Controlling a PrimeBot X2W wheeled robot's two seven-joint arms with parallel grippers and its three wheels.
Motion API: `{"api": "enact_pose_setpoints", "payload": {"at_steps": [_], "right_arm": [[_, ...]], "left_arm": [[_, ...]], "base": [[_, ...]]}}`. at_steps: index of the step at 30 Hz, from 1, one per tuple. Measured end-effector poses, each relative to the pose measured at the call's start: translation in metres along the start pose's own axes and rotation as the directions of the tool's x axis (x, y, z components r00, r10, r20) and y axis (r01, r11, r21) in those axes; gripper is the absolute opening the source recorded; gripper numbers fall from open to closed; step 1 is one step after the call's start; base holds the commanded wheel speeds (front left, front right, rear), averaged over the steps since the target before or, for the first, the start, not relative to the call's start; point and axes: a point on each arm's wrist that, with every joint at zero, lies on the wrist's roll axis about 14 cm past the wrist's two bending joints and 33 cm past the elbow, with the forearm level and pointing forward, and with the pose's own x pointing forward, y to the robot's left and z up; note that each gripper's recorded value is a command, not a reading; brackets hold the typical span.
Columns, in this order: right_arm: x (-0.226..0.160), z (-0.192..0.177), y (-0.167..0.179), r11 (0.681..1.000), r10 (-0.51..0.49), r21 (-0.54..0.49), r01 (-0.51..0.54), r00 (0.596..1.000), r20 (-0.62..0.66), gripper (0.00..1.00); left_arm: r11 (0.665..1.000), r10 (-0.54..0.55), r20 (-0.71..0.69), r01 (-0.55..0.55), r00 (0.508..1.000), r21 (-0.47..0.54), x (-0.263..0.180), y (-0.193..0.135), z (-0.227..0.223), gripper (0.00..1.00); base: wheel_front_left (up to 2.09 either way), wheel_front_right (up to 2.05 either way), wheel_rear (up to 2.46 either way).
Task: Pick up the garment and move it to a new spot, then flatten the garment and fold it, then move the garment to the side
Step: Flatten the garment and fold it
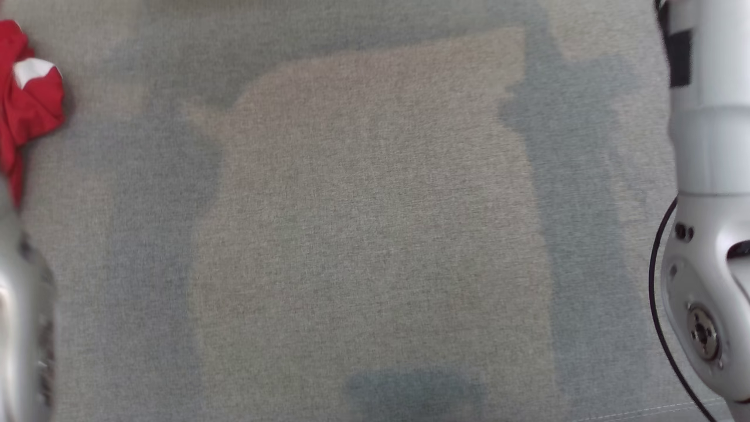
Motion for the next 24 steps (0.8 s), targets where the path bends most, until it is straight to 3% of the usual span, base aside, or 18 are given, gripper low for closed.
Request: {"api": "enact_pose_setpoints", "payload": {"at_steps": [4,7,11,15,24], "right_arm": [[-0.034,-0.088,-0.026,0.999,-0.054,-0.015,0.052,0.981,-0.185,0.0],[-0.079,-0.155,-0.048,0.994,-0.105,-0.017,0.106,0.934,-0.342,0.0],[-0.135,-0.21,-0.063,0.984,-0.153,0.007,0.178,0.866,-0.475,0.0],[-0.168,-0.225,-0.064,0.975,-0.166,0.041,0.22,0.834,-0.526,0.0],[-0.203,-0.197,-0.06,0.96,-0.176,0.102,0.259,0.848,-0.499,0.0]], "left_arm": [[0.995,0.031,-0.206,-0.049,0.978,-0.084,-0.064,0.004,-0.085,0.0],[0.984,0.055,-0.368,-0.113,0.928,-0.138,-0.133,0.002,-0.138,0.0],[0.968,0.082,-0.508,-0.191,0.857,-0.166,-0.216,-0.001,-0.165,0.0],[0.954,0.129,-0.546,-0.254,0.828,-0.16,-0.262,0.001,-0.151,0.0],[0.951,0.173,-0.565,-0.285,0.807,-0.116,-0.305,-0.009,-0.105,0.0]], "base": [[0.0,0.0,0.0],[0.0,0.0,0.0],[0.0,0.0,0.0],[0.0,0.0,0.0],[0.0,0.0,0.0]]}}
